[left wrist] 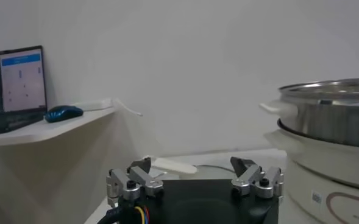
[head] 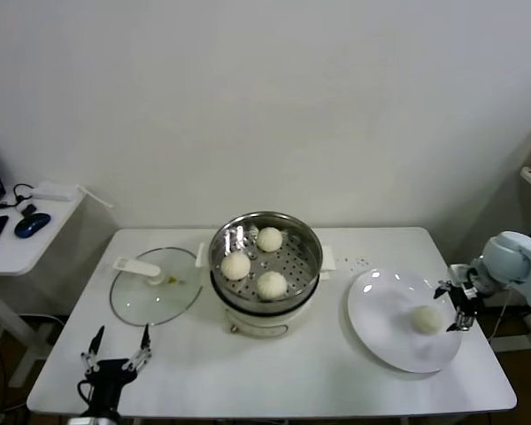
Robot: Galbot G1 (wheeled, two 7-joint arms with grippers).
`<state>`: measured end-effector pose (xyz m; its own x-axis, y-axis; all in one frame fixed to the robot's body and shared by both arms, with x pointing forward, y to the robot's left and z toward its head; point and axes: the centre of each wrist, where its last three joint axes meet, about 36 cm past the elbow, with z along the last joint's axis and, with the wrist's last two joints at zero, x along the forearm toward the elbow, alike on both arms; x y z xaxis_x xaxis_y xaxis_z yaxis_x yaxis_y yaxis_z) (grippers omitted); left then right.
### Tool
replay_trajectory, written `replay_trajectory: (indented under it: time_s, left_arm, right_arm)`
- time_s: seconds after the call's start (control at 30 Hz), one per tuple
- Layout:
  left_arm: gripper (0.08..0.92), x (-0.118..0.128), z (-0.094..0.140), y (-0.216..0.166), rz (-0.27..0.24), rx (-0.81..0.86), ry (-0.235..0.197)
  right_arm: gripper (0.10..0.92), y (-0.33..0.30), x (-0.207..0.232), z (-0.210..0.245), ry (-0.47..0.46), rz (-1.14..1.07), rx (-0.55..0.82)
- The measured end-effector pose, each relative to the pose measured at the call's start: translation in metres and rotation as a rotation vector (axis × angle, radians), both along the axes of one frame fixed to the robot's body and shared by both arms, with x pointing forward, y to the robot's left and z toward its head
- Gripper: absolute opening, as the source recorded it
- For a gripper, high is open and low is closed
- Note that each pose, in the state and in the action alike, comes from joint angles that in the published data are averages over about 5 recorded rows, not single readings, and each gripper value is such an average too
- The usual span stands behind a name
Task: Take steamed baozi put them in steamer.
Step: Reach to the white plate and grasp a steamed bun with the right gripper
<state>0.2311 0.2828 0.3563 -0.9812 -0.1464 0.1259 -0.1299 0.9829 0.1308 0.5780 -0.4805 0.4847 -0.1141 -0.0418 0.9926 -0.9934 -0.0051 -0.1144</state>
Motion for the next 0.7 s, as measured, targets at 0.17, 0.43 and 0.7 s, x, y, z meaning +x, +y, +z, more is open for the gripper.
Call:
replay_trajectory:
  time_s: [0.17, 0.43, 0.7]
  left_arm:
    - [0.823, 0.001, -0.001, 0.001, 0.003, 0.001, 0.003]
    - [0.823, 0.004, -0.002, 0.002, 0.007, 0.001, 0.005]
    - [0.823, 0.006, -0.002, 0.003, 0.01, 0.001, 0.005]
  right_arm:
    - [0.823, 0.008, 0.007, -0.012, 0.007, 0.007, -0.002]
    - [0.823, 0.019, 0.014, -0.029, 0.023, 0.016, 0.0]
    - [0.823, 0.024, 0.018, -0.035, 0.035, 0.022, -0.004]
